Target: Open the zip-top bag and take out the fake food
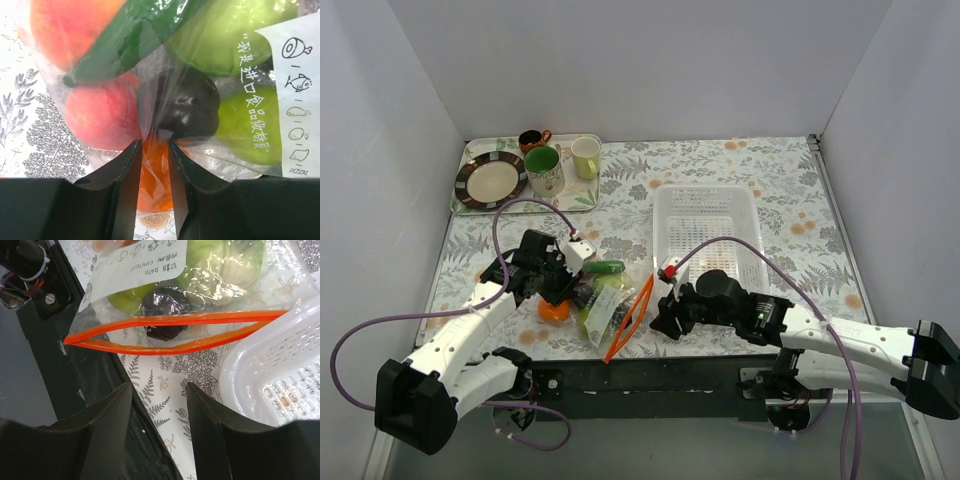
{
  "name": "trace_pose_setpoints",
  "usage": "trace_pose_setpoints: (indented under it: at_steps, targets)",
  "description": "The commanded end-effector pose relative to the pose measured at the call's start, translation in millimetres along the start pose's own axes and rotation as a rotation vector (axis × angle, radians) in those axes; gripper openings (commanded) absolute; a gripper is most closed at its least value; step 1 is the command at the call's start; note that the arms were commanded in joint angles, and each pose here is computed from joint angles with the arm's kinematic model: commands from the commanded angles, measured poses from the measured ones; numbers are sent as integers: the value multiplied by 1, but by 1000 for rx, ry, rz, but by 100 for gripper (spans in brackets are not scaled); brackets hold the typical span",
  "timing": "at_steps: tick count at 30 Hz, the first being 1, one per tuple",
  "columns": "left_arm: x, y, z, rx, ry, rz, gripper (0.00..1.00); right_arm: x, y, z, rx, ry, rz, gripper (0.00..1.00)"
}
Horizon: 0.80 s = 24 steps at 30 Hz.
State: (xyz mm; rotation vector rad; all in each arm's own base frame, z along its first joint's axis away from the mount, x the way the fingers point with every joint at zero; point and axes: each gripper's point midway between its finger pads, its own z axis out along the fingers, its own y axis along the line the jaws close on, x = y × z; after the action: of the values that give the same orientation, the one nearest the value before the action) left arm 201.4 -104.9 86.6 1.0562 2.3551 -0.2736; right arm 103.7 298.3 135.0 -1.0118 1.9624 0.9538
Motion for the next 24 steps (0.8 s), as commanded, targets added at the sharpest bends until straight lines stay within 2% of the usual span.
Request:
trace_pose_setpoints:
  at_steps: [1,6,12,13,14,15,24]
  targets:
    - [-16,10,-2,-49,-63,-18,27,-20,0,11,37,-72,-28,57]
    - [-19,7,-3,-27,-66,-23,26,-29,0,25,102,-89,-77,59]
    - [-21,7,-6,-26,-73,-23,22,-34,-5,44,186,-104,-117,66]
    - [-20,6,-6,-24,-68,-26,19,-32,-9,49,203,-96,-124,70]
    - [-21,6,-7,-25,-70,-16,7,-35,-12,50,234,-102,-131,72]
    - [-21,9,-8,-37,-67,-13,1,-35,-15,52,249,-98,-140,73]
    - [-35,10,-23,-43,-102,-17,0,-37,-21,74,275,-80,-203,81]
